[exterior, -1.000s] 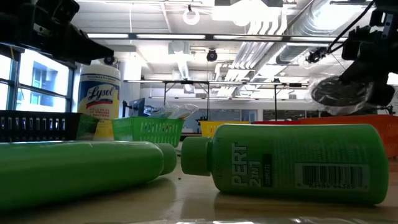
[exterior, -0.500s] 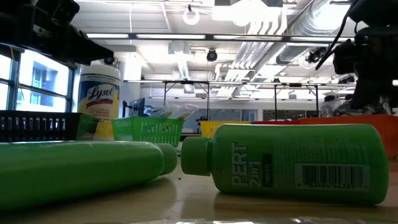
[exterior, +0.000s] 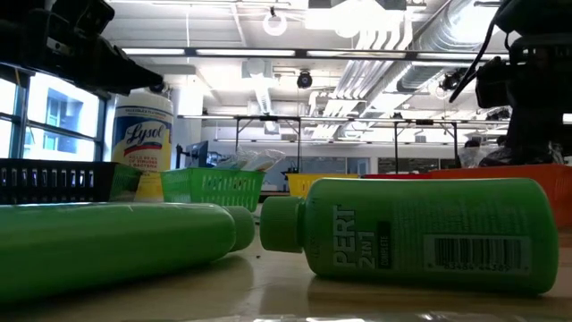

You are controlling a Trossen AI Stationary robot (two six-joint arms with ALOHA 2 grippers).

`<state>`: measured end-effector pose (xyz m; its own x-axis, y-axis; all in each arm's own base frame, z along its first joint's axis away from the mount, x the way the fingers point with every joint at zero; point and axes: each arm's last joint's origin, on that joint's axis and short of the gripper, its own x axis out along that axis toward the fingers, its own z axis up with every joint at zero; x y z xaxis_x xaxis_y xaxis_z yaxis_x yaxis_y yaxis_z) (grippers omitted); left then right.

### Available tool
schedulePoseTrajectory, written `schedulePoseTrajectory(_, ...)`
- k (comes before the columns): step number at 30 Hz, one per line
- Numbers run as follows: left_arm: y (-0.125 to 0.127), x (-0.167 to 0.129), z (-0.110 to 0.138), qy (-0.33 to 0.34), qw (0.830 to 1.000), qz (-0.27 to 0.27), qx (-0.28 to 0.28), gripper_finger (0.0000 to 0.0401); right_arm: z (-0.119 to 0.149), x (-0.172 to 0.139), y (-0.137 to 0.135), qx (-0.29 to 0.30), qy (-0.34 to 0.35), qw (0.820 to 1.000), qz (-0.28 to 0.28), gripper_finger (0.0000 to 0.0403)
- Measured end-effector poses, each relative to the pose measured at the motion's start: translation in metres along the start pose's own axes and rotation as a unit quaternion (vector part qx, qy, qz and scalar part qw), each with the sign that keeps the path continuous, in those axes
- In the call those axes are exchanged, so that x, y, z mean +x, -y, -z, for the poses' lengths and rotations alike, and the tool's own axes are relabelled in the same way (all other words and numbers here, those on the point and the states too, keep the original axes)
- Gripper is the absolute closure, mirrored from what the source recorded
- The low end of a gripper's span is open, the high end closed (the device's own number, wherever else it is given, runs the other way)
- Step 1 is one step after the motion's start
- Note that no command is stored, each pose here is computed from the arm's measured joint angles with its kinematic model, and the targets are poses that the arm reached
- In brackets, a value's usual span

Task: Pick & Place Travel size toiletries

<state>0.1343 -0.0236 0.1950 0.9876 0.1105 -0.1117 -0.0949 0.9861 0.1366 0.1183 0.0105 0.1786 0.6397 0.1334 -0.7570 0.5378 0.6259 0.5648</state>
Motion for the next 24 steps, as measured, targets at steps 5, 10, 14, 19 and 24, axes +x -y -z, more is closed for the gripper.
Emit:
schedulePoseTrajectory(5,0.0,0.0,0.0,0.0,1.0,0.0,0.0,0.0398,0.001,-0.001,-0.001,0.001,-0.017,1.0,-0.016,0.0226)
schedulePoseTrajectory(10,0.0,0.0,0.0,0.0,1.0,0.0,0.0,0.0398,-0.002,-0.006,-0.006,0.002,-0.019,1.0,-0.025,0.0223)
schedulePoseTrajectory(14,0.0,0.0,0.0,0.0,1.0,0.0,0.001,0.0398,-0.006,-0.018,-0.013,-0.005,-0.013,1.0,-0.014,0.0223)
schedulePoseTrajectory(19,0.0,0.0,0.0,0.0,1.0,0.0,0.001,0.0398,-0.012,-0.034,-0.02,-0.022,0.006,1.0,0.017,0.0223)
schedulePoseTrajectory(24,0.0,0.0,0.0,0.0,1.0,0.0,0.002,0.0398,-0.022,-0.049,-0.029,-0.064,0.073,0.995,0.037,0.0223)
